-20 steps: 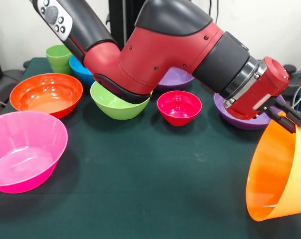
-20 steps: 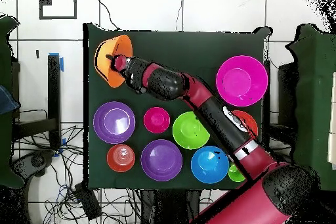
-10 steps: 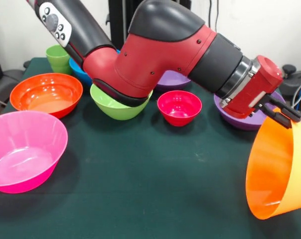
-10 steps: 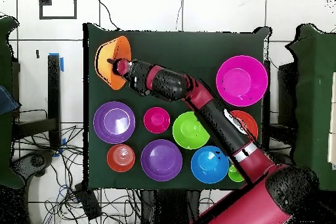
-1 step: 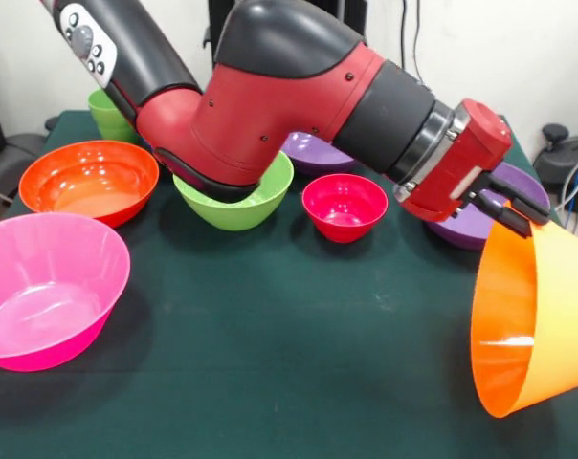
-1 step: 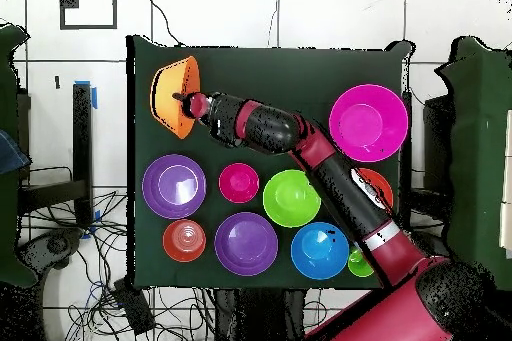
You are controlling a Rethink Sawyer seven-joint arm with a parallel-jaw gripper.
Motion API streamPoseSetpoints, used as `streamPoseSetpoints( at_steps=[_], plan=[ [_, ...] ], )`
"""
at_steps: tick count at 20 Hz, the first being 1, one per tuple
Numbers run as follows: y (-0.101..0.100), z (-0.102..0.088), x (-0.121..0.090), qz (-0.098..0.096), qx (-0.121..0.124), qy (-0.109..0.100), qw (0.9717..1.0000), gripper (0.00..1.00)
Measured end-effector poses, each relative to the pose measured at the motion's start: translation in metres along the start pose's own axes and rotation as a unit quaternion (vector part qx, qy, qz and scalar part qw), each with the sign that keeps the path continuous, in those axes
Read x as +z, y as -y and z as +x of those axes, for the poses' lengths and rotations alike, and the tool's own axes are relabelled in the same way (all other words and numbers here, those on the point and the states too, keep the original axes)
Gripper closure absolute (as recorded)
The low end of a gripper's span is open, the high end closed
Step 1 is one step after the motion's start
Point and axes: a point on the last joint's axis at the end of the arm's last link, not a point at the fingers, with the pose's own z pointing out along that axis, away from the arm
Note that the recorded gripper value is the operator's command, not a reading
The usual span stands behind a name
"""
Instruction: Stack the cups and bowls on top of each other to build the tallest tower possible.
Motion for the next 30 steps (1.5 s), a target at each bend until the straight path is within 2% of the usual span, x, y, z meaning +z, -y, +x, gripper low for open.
streamPoseSetpoints(
  at_steps=[5, 9, 19, 25, 30],
  plan=[
    [0.006, -0.003, -0.012, 0.001, -0.010, -0.002, 1.0000, 1.00],
    [0.012, -0.007, -0.021, 0.002, -0.015, 0.004, 0.9999, 1.00],
    [0.018, -0.010, -0.032, 0.003, -0.013, 0.011, 0.9999, 1.00],
    [0.023, -0.007, -0.035, -0.002, -0.005, 0.001, 1.0000, 1.00],
    [0.027, 0.001, -0.040, -0.009, -0.010, -0.024, 0.9996, 1.00]
  ],
)
